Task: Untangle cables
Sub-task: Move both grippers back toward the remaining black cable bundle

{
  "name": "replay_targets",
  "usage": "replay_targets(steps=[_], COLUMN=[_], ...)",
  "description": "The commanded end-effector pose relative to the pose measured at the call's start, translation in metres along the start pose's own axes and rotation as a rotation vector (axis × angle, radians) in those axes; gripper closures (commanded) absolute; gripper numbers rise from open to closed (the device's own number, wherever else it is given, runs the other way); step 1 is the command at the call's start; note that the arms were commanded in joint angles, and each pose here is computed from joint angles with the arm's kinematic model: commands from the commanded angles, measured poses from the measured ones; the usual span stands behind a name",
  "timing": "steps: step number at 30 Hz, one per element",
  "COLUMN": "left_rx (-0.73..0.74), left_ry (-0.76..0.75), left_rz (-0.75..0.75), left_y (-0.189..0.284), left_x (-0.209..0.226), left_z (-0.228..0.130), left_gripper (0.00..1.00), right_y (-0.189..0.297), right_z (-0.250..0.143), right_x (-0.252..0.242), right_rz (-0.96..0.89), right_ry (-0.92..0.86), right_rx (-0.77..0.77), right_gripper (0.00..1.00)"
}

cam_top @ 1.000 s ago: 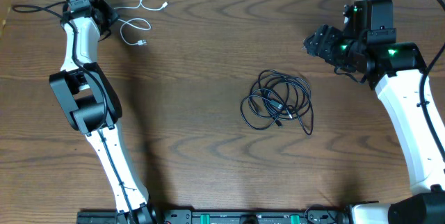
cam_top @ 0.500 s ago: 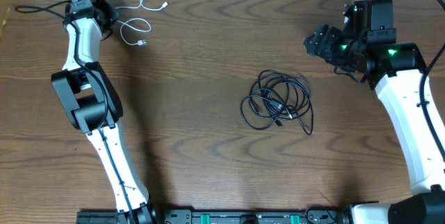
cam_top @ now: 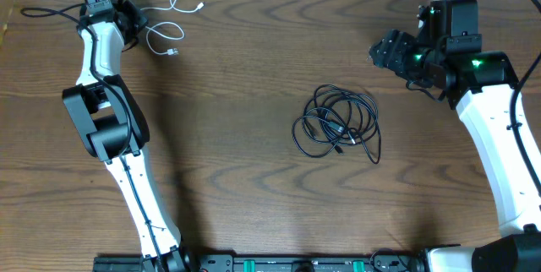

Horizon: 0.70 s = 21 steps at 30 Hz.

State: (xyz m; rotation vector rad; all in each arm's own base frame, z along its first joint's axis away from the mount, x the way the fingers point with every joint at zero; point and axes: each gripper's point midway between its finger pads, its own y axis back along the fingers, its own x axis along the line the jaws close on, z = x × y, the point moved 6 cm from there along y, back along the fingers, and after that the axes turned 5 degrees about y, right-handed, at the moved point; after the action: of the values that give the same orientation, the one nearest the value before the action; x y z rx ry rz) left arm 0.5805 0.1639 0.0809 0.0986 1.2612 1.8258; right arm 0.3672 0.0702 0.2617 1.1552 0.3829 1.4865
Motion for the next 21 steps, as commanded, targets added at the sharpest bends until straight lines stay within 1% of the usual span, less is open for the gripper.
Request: replay_targets(steps=[1,2,4,5,6,7,10,15,16,21], left_rx=[0.032,0.027,0.014,0.007,-0.002,-0.007,-0.027,-0.137,-0.197,-0.366], left_ry=[0.015,0.014,0.013,0.012,0.011,0.01,-0.023,-0.118,-0.123,-0.117], left_rz=[0.018,0.014,0.006,0.001,-0.004,-0.007,-0.019,-0.078,-0.106,-0.178], left_y=[-0.012,-0.012,-0.012,-0.012,-0.012,-0.012,-0.012,0.004,0.015,0.046], left_x=[0.007,0.006,0.005,0.004,0.003,0.002,0.0,-0.017,-0.024,-0.035], left_z=[-0.012,-0.011,-0.008,-0.007,-0.005,-0.004,0.0,0.028,0.044,0.09], left_gripper=[0.59,0.62,0.77,0.81,0.89,0.92,0.92,0.93,0.92,0.93], right_y=[-0.002,-0.002,-0.002,-0.002,-0.002,-0.002,-0.002,-0.002,-0.002,-0.002], right_z=[-0.001,-0.001,-0.001,-0.001,-0.001,-0.001,-0.001,-0.001,-0.001,-0.001], right_x=[0.002,0.002,0.002,0.002,0.002,0.002,0.002,0.002,0.002,0.002], right_rz=[0.001,0.001,0.001,0.001,0.0,0.0,0.0,-0.001,-0.001,0.0], right_ry=[0.019,0.019,0.019,0.019,0.019,0.019,0.019,0.019,0.019,0.019], right_rx=[0.002,0.002,0.002,0.002,0.003,0.004,0.004,0.004,0.004,0.002], right_gripper=[0.28,0.28,0.28,0.28,0.28,0.28,0.28,0.28,0.28,0.28])
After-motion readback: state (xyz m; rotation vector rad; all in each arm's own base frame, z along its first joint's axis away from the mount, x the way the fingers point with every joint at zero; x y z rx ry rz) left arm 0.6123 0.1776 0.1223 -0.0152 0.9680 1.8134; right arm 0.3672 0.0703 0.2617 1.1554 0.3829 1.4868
